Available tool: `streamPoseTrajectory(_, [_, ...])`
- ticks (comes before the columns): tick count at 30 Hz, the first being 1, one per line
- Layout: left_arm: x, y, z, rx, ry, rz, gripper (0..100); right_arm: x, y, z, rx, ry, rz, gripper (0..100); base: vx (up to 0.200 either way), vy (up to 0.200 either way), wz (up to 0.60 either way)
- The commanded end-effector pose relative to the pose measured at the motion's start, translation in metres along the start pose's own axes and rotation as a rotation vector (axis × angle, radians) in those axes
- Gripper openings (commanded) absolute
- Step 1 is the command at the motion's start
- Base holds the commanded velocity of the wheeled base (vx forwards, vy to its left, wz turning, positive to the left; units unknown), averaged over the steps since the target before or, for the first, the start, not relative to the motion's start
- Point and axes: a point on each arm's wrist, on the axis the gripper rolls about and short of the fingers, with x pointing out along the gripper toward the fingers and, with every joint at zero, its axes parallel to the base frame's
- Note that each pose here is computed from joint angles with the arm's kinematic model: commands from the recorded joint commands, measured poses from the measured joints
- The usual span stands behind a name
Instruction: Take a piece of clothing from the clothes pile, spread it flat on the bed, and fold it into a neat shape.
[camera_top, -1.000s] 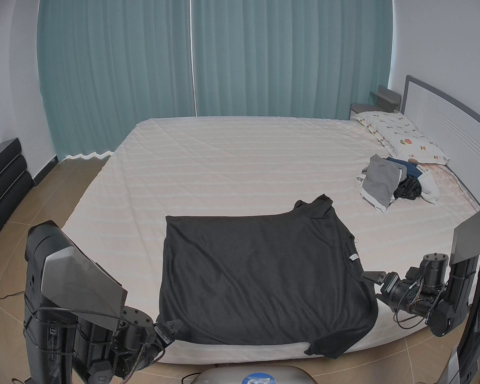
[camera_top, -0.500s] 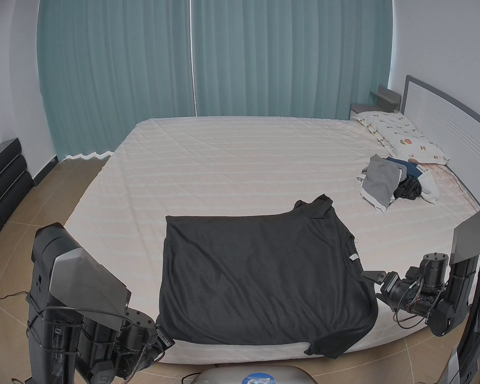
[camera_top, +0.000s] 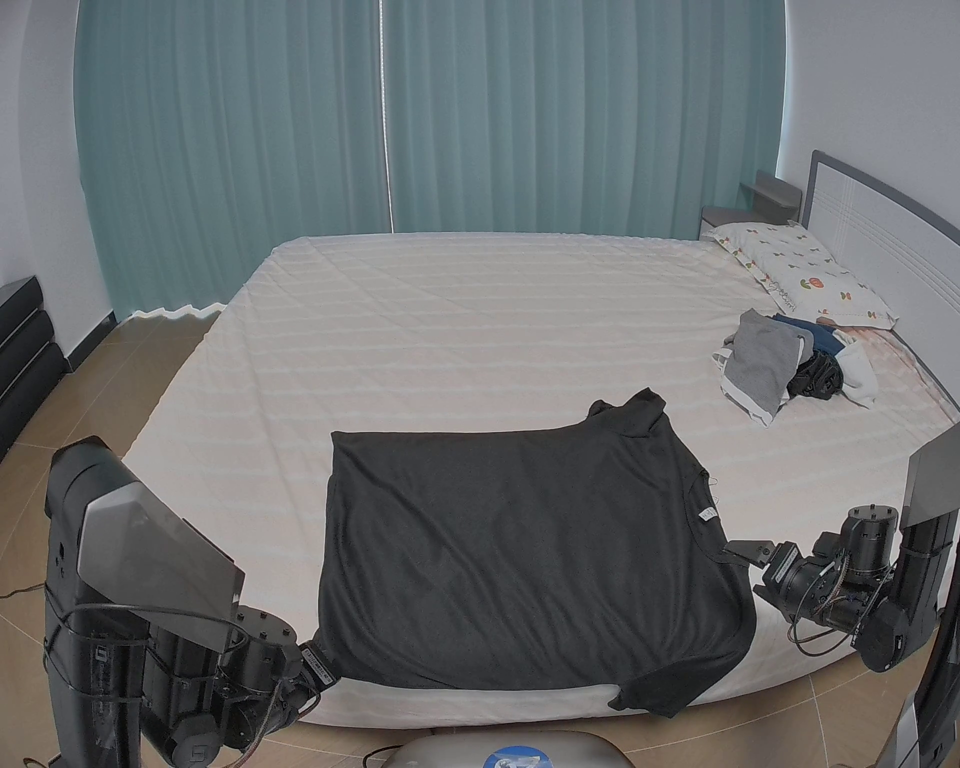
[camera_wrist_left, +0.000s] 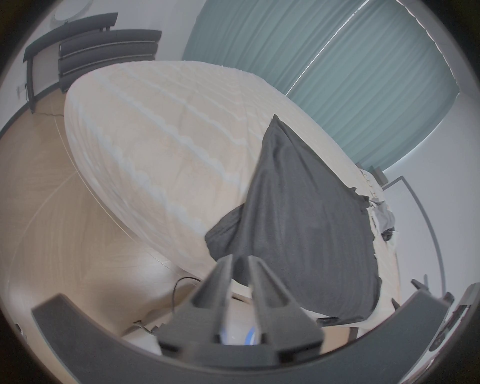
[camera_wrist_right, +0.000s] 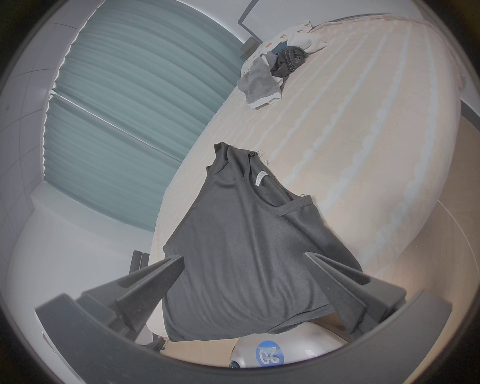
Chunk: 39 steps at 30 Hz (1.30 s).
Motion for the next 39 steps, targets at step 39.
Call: streamPoseTrajectory(39, [-0.010, 0.002, 0.034, -0.160, 0.172, -0.217, 100, 0.030, -0.065, -0.008, -0.272, 0.137, -0.117, 100, 0.000, 0.000, 0.00])
